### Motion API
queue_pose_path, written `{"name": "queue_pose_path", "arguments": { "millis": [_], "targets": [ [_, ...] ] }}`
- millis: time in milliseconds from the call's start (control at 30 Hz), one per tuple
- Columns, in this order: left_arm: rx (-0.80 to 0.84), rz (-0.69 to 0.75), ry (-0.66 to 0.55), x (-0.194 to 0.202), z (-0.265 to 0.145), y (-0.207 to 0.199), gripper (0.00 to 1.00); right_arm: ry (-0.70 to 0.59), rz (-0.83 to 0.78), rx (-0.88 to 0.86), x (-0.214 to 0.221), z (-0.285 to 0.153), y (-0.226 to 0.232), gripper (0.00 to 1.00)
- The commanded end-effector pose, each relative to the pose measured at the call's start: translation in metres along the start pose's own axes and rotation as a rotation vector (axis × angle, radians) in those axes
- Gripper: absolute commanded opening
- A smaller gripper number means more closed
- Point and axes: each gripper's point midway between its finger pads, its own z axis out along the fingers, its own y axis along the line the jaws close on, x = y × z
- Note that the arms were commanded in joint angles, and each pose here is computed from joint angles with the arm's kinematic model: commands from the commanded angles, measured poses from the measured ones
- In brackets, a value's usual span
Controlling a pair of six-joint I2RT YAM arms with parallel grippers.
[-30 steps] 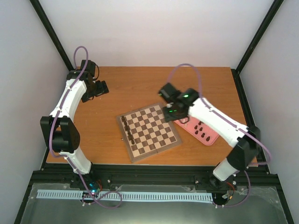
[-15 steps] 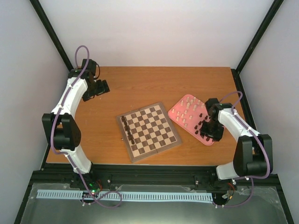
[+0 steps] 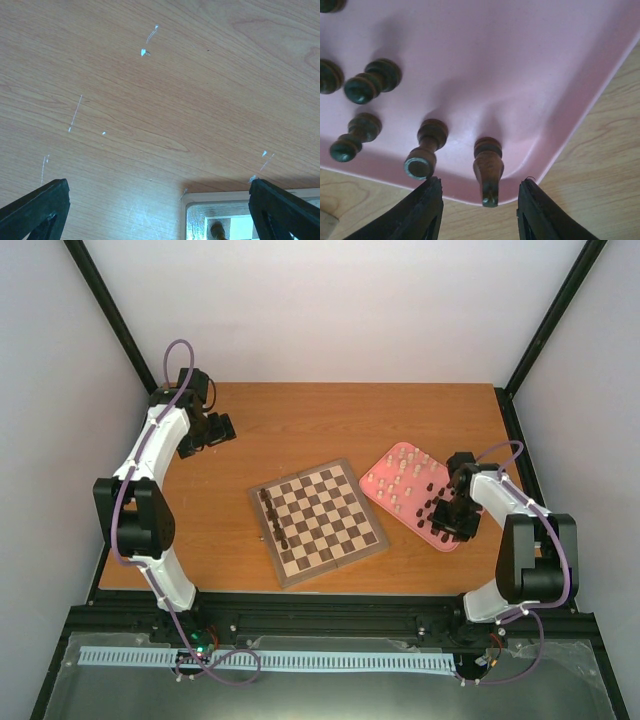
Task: Set up the chess pieces on the board
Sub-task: Pick up the chess piece from the storage box.
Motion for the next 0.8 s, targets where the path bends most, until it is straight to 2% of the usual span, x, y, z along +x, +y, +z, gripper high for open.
{"name": "queue_pose_path", "arguments": {
  "millis": [0, 200, 433, 533, 700, 767],
  "targets": [
    [-0.002, 0.003, -0.017, -0.006, -0.008, -0.003, 1.0, 0.005, 0.011, -0.006, -0.001, 0.008, -0.007, 0.42],
    [-0.001, 0.003, -0.014, -0.005, -0.007, -0.003, 1.0, 0.009, 0.012, -0.015, -0.002, 0.013, -0.006, 0.41],
    [-0.003, 0.005, -0.019, -0.004, -0.01, -0.001, 1.0, 0.013, 0.009, -0.005, -0.007, 0.02, -0.009, 0.33],
    [-0.006, 0.005, -0.022, -0.003, -0.011, 0.0, 1.0, 0.018, 0.01, -0.002, -0.008, 0.022, -0.011, 0.26],
    [-0.008, 0.004, -0.023, -0.003, -0.012, 0.001, 1.0, 0.014, 0.01, 0.01, -0.009, 0.021, -0.014, 0.08],
    [-0.009, 0.002, -0.025, -0.003, -0.012, 0.001, 1.0, 0.007, 0.009, 0.02, -0.009, 0.018, -0.016, 0.05]
  ]
}}
